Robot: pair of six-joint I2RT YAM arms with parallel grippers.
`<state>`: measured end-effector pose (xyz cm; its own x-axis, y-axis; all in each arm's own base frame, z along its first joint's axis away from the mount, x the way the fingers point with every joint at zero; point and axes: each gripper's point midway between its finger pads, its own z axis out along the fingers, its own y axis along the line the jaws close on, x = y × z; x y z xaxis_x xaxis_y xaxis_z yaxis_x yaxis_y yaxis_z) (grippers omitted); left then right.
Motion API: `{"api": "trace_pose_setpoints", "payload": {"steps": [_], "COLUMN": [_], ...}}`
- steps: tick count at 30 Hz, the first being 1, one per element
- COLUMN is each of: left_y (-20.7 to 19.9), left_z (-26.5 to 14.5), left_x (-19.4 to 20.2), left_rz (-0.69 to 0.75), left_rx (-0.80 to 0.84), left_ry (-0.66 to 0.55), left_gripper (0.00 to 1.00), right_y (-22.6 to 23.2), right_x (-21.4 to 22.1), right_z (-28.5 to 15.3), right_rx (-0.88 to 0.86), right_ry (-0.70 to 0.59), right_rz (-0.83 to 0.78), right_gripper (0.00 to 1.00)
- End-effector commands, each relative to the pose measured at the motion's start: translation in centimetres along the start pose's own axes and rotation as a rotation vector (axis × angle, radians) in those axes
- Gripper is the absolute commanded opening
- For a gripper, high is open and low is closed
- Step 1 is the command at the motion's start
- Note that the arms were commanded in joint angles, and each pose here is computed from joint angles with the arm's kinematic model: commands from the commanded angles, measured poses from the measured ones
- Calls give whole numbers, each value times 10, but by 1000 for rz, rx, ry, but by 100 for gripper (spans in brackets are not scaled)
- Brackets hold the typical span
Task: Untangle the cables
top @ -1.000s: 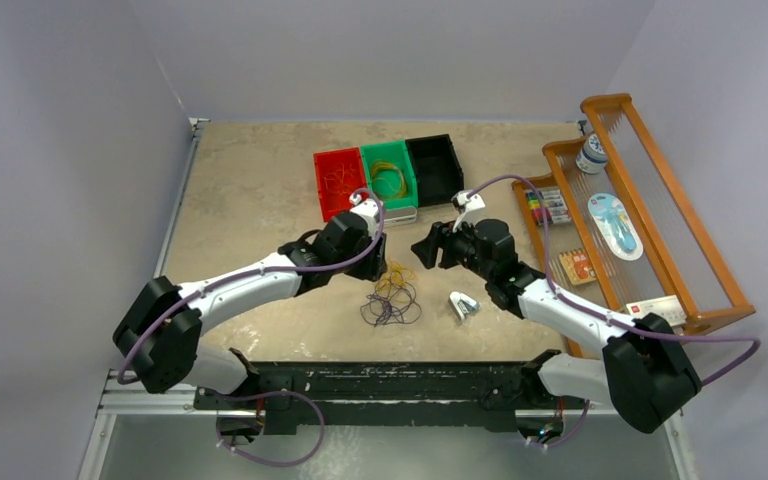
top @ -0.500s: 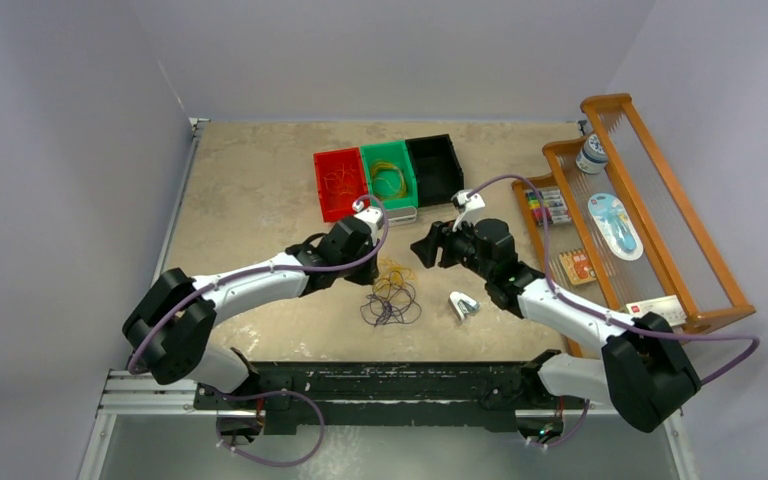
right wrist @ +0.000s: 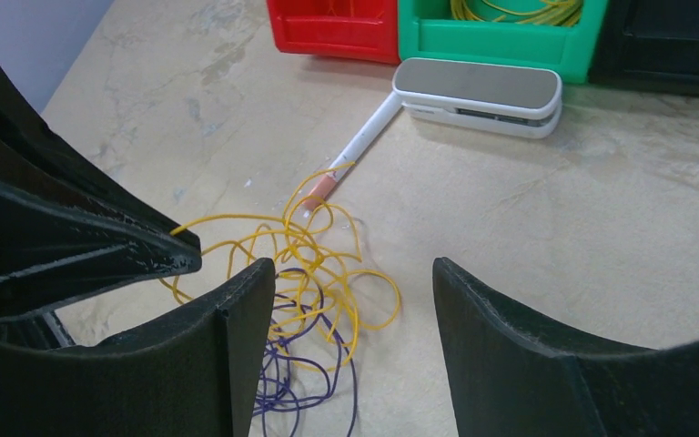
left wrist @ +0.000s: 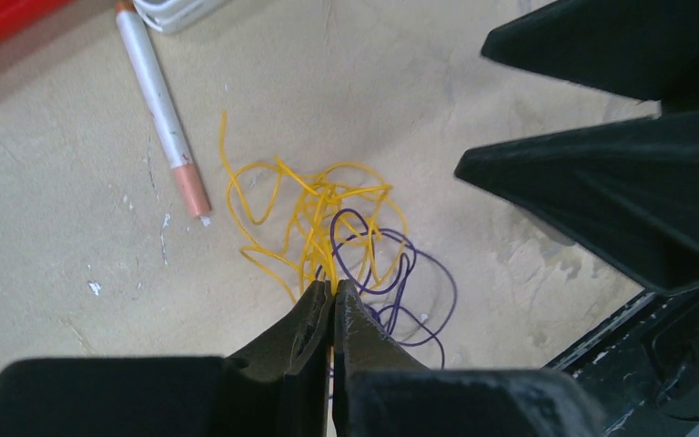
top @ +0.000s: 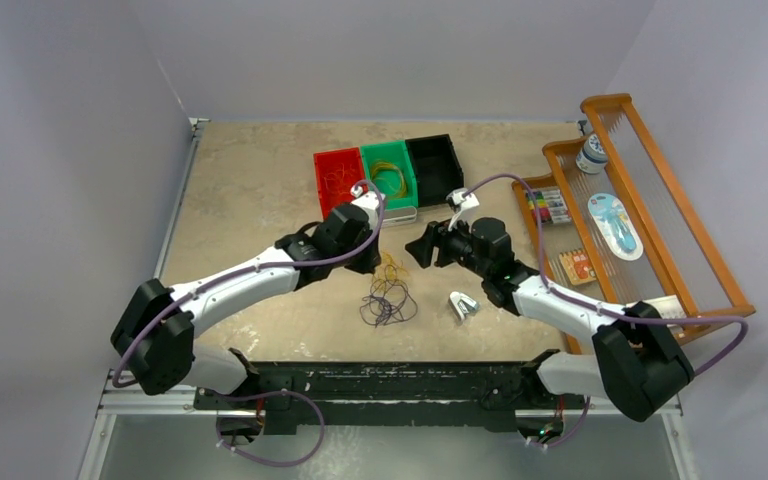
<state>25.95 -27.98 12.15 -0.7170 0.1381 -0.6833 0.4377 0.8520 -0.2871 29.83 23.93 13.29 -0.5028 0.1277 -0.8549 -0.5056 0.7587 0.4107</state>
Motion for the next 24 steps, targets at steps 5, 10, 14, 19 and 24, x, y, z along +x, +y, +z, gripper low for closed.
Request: {"api": "trace_pose_setpoints", "payload": {"steps": [5, 10, 14, 19, 24], "left_y": [-20, -28, -25, -11, 2], "left_z": [-27, -31, -30, -21, -10], "left_x": [-46, -51, -47, -36, -23], "left_rz": [41, 49, 64, 71, 57], "left_rx": [50, 83, 71, 3, -57], "left_ry": [-103, -105, -87, -43, -5], "left_gripper": [0, 0, 1, 7, 6], "right_y": [30, 31, 31, 31, 30], "right_x": [-26, -26, -20, -16, -13], "right_z": [1, 1, 5, 7, 8], "right_rx": [-147, -159, -175, -179, -178], "right_ry": [-101, -120, -109, -99, -89], "right_rz": [-72, -75, -68, -51, -48], "right_gripper": [70, 73, 73, 73, 73]}}
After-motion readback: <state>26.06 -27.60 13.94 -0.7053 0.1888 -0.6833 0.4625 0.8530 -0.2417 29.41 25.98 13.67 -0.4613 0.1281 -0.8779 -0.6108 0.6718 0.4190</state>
